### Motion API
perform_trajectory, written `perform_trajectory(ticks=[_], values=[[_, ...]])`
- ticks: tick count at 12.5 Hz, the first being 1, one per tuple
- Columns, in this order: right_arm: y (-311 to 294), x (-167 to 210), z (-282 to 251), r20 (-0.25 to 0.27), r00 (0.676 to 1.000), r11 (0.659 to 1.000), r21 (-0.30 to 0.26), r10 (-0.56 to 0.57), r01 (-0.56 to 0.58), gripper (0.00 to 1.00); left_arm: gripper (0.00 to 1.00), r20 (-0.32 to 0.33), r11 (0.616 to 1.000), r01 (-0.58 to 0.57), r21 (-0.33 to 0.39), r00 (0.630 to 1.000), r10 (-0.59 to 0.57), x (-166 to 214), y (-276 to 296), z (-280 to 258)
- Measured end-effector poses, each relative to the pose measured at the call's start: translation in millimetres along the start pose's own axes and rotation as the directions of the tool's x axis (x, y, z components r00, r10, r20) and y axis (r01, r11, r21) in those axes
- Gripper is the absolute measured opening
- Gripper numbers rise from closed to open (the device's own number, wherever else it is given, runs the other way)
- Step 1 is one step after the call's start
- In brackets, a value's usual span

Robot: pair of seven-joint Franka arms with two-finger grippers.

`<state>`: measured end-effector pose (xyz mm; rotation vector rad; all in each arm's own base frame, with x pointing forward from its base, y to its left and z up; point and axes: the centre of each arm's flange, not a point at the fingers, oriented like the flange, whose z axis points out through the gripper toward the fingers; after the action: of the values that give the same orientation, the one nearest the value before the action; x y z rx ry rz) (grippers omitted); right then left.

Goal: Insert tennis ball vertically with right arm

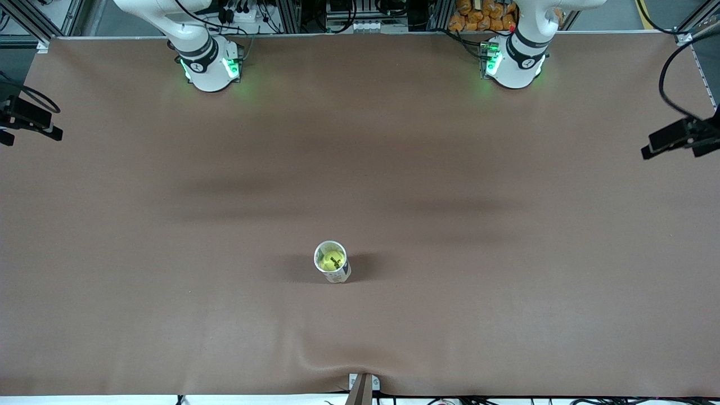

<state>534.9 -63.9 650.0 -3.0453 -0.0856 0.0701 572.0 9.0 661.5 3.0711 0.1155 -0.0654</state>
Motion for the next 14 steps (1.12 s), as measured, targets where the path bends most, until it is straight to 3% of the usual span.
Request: perform_trajectory(ticks=[14], values=[[-11,-9,-2,-0.012,1.0,0.999,-0.029,-0.025,0.025,1.0,1.0,0.005,1.0,-0.012,-0.008,1.0,0.013,-14,4,-2]])
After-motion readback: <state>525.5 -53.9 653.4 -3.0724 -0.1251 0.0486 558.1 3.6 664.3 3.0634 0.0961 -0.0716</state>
